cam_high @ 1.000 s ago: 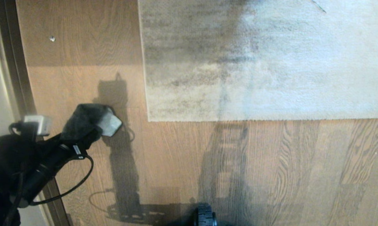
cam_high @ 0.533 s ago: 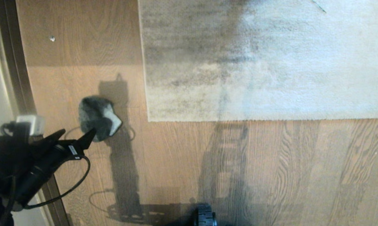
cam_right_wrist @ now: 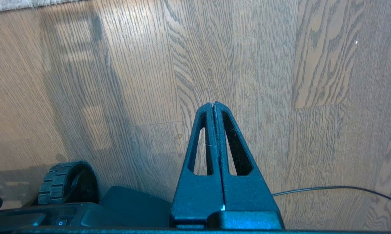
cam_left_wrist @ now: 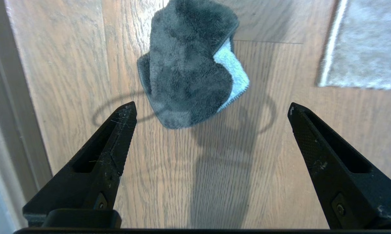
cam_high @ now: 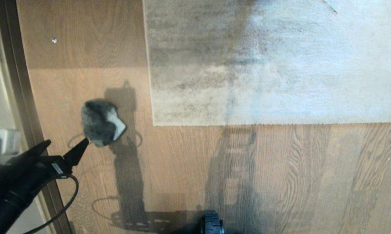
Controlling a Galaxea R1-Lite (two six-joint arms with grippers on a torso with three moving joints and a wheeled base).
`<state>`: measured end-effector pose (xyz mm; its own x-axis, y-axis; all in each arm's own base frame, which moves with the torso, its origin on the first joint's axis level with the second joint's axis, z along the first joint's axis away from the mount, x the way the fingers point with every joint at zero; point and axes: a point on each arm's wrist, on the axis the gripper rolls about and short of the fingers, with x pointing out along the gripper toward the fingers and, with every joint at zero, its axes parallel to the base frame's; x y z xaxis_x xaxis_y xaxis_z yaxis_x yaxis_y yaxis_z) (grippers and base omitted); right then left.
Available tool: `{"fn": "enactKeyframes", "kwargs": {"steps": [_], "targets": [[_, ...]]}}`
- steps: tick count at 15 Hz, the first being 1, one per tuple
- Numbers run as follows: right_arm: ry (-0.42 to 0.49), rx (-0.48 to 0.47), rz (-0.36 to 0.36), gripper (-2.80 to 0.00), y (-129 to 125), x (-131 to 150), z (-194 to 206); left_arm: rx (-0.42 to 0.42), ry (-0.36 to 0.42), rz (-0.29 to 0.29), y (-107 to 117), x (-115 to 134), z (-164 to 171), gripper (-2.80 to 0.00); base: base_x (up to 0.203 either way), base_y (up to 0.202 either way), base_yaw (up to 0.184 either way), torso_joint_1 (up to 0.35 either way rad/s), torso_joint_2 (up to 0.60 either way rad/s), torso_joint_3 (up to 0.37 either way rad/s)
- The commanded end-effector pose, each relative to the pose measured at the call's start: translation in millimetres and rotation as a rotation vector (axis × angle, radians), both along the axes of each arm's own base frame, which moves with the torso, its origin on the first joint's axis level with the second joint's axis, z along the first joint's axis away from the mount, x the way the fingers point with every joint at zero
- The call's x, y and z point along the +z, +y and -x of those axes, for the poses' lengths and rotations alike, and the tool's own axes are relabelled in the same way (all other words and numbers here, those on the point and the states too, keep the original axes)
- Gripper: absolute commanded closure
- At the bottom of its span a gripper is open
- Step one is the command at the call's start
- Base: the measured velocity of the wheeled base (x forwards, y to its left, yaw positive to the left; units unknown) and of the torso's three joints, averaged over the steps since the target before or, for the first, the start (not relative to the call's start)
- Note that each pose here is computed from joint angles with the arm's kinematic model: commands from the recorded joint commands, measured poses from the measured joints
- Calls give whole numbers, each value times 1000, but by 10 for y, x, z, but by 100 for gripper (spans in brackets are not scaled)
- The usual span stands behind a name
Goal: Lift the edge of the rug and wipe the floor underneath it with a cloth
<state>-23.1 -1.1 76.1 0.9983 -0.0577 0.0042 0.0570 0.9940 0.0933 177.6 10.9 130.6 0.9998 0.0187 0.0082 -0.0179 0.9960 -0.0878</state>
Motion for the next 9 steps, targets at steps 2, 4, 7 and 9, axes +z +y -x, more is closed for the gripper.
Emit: {"fn": "enactKeyframes", "kwargs": {"steps": [2,4,7,9], "targets": [[1,1,0,0,0,0,-1,1,-102,-6,-11,151,176,-280,0,0,0,0,0,0],[1,-1,0,0,0,0,-1,1,-126,-7,-14,191,219,-280,0,0,0,0,0,0],[1,1,0,0,0,0,-1,-33,-163,-8,-64,249,276,-280,0,0,0,0,0,0],[1,-1,0,0,0,0,-1,-52,-172,-8,-96,277,334,-280,0,0,0,0,0,0]]}}
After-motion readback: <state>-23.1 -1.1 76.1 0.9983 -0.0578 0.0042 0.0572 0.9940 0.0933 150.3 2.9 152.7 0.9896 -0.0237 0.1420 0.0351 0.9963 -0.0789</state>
